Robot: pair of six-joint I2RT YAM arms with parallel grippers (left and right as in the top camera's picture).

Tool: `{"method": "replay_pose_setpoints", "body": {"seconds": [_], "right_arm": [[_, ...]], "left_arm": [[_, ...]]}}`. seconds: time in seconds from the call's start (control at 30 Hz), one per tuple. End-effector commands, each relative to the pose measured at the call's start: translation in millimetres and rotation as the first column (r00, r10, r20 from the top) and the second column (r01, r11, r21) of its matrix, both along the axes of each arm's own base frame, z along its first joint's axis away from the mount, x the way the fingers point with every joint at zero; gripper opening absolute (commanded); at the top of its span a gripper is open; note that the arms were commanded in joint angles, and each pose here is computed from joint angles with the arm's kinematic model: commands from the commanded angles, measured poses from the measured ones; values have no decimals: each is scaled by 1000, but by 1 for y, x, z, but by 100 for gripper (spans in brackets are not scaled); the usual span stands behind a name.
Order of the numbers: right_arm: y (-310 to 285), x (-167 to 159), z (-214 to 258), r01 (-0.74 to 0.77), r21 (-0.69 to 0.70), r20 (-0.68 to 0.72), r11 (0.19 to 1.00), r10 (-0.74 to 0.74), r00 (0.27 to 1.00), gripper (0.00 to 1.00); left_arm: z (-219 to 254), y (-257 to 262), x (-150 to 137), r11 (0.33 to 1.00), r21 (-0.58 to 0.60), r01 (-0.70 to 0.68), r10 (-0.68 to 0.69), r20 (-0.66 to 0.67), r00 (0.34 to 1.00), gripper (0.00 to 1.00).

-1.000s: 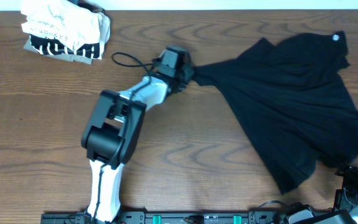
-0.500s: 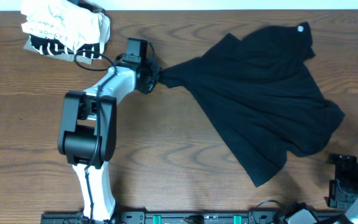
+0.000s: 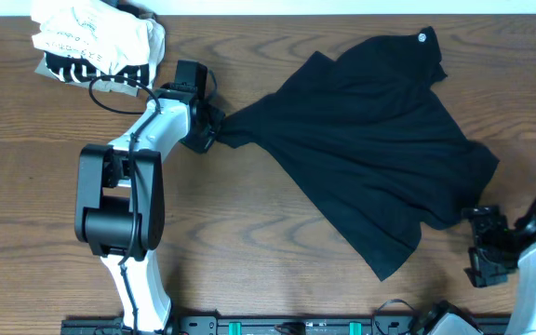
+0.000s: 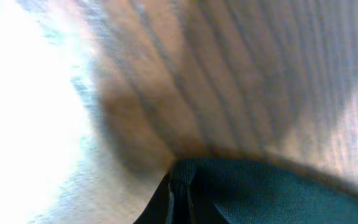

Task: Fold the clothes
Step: 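Reach the right gripper to the shirt's lower right corner and grasp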

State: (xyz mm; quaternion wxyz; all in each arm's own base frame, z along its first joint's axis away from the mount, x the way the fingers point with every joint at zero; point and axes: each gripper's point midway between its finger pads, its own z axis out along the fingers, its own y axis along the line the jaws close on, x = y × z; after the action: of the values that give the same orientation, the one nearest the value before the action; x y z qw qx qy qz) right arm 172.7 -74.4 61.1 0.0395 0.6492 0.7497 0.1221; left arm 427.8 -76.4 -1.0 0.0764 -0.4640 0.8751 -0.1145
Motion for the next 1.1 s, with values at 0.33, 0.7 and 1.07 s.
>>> {"method": "replay_pose_setpoints", "body": {"seconds": [0.33, 0.7, 1.07], "right_arm": [[57, 13, -1, -138, 39, -30, 990, 139, 990, 99], [100, 7, -13, -234, 52, -70, 971, 237, 969, 99], [143, -3, -18, -439, -47, -103, 897, 433, 896, 99]], "left_arm": [[-22, 41, -47, 985, 171, 3, 29, -180, 983, 6], [-23, 45, -49, 985, 172, -5, 37, -188, 981, 6], [-23, 45, -51, 985, 174, 16, 19, -199, 980, 6]]}}
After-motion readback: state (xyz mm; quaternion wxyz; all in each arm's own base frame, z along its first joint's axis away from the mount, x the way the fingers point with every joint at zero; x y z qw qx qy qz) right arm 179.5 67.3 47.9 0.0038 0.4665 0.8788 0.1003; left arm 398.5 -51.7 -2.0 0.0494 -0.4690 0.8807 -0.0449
